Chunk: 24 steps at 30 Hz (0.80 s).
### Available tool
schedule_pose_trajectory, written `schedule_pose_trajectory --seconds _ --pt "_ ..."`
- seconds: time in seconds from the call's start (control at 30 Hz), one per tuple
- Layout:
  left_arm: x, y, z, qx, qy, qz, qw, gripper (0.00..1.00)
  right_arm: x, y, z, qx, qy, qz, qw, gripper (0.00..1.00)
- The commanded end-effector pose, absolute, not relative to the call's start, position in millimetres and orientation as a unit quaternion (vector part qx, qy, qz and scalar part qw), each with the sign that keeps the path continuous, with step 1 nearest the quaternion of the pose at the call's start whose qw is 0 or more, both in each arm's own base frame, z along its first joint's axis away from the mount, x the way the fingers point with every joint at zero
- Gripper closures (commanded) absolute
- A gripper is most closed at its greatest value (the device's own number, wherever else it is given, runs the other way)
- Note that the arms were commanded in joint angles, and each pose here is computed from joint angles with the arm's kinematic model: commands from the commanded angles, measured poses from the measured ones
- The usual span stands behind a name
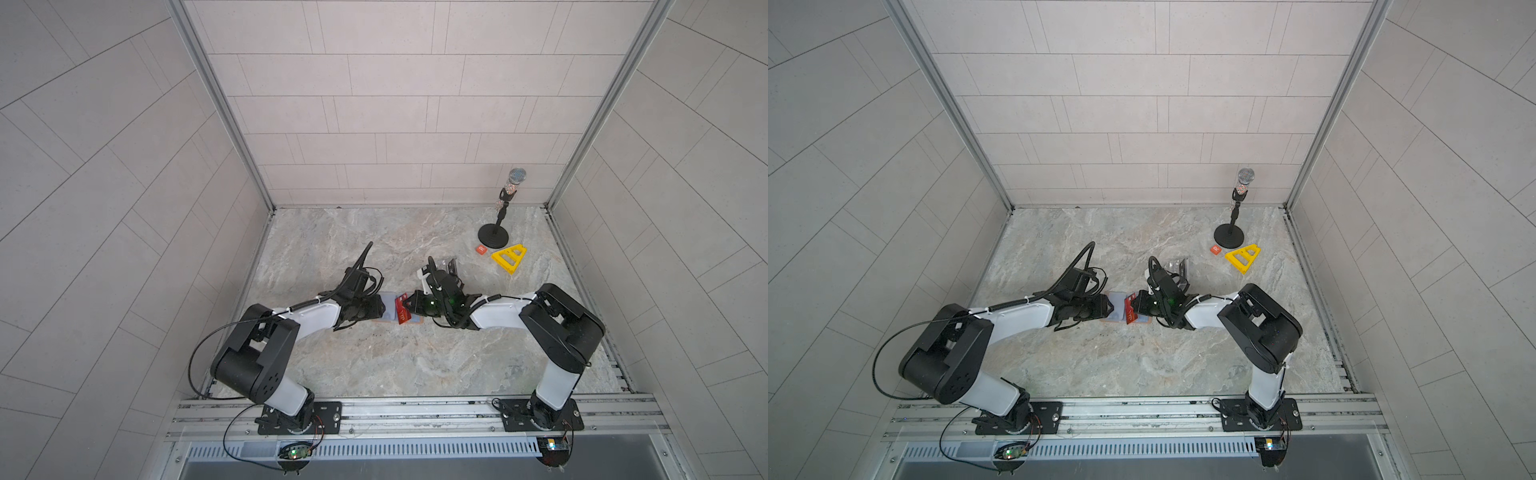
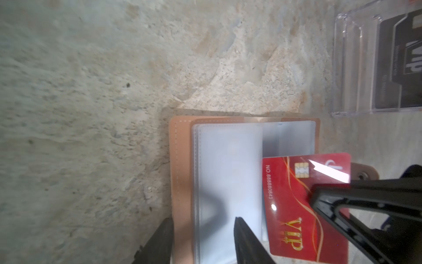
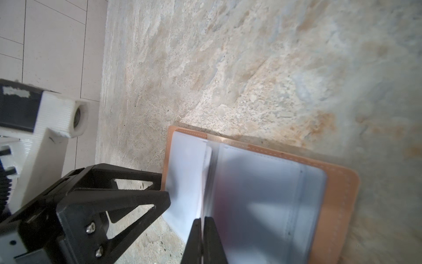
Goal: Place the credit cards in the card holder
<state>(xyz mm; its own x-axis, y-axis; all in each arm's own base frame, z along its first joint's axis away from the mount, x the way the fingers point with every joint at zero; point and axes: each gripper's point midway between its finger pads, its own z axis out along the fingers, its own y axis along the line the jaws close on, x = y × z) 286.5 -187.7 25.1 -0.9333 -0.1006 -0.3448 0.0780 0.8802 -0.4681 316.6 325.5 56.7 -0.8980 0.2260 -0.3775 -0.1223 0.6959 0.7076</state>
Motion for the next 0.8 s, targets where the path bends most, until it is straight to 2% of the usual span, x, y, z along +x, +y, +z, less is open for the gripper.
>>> schedule_pose_trajectory --seconds 0.0,0.43,0.77 --pt "270.1 -186.7 19.5 -0.012 0.954 -0.255 0.159 0.52 319.4 324.9 53.7 0.042 0.894 0.385 0.225 1.00" --pt "267.3 -178.7 6.8 -0.016 0.961 -0.230 0.151 0.52 333.3 316.0 52.8 0.057 0.887 0.392 0.236 1.00" --pt "266.0 -177.5 3.4 -0.017 0.962 -0.228 0.149 0.52 339.3 323.9 38.3 0.073 0.882 0.412 0.216 1.00"
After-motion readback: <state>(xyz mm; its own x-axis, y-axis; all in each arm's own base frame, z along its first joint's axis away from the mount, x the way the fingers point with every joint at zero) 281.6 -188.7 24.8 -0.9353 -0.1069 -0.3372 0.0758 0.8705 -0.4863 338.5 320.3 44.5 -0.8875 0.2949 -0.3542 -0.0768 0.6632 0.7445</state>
